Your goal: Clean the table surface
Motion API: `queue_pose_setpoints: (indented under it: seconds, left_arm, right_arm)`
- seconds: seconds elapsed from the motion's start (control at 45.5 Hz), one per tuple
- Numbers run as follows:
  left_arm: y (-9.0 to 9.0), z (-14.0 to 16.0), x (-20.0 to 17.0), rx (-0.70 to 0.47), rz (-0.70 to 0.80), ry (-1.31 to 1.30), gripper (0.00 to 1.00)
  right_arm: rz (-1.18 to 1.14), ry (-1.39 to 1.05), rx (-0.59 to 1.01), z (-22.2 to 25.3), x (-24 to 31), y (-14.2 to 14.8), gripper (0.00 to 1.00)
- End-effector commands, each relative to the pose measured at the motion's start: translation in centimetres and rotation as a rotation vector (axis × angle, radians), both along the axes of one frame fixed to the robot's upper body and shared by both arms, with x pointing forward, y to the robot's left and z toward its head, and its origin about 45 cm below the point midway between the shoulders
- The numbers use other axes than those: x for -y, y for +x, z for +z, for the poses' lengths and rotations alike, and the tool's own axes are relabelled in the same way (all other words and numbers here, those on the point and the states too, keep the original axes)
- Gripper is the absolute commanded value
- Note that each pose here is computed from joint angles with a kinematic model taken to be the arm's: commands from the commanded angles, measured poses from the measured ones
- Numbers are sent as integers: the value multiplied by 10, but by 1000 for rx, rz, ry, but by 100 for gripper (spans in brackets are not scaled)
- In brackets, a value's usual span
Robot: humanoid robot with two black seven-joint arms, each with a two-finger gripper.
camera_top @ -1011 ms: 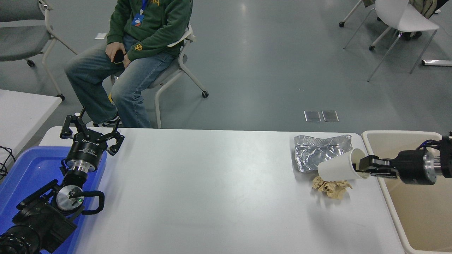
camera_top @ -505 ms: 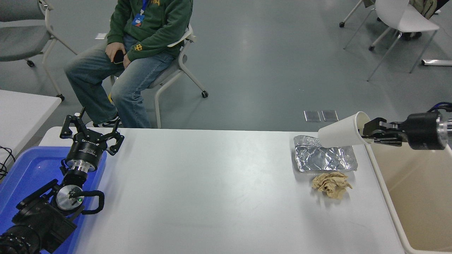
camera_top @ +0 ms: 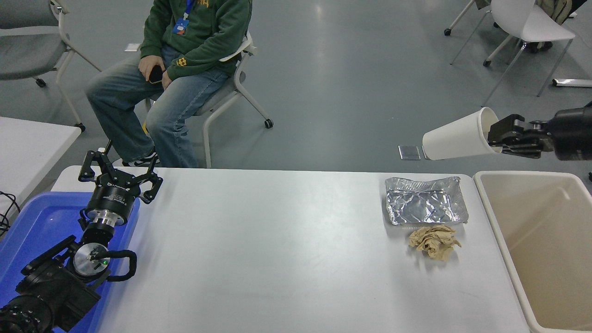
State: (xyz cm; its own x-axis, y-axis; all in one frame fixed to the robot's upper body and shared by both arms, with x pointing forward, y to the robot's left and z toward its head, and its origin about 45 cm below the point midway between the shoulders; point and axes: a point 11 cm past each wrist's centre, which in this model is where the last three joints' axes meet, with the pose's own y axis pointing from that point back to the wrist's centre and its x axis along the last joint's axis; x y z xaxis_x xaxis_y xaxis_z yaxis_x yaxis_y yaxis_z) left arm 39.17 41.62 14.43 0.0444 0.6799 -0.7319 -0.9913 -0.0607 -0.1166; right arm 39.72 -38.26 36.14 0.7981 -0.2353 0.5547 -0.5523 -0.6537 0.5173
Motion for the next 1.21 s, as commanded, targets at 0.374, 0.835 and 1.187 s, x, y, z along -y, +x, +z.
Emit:
queue_pose_setpoints:
  seconds: [0.374, 0.835, 1.187]
  left_arm:
    - [0, 0, 0, 0, 1, -1, 100]
    - [0, 0, 0, 0, 0, 0, 100]
    - [0, 0, 0, 0, 0, 0, 100]
  right_arm:
    - [-4, -1, -2, 1, 1, 1, 0]
    - [-192, 2, 85, 22, 53, 19, 0]
    - [-381, -12, 128, 5, 103, 28, 0]
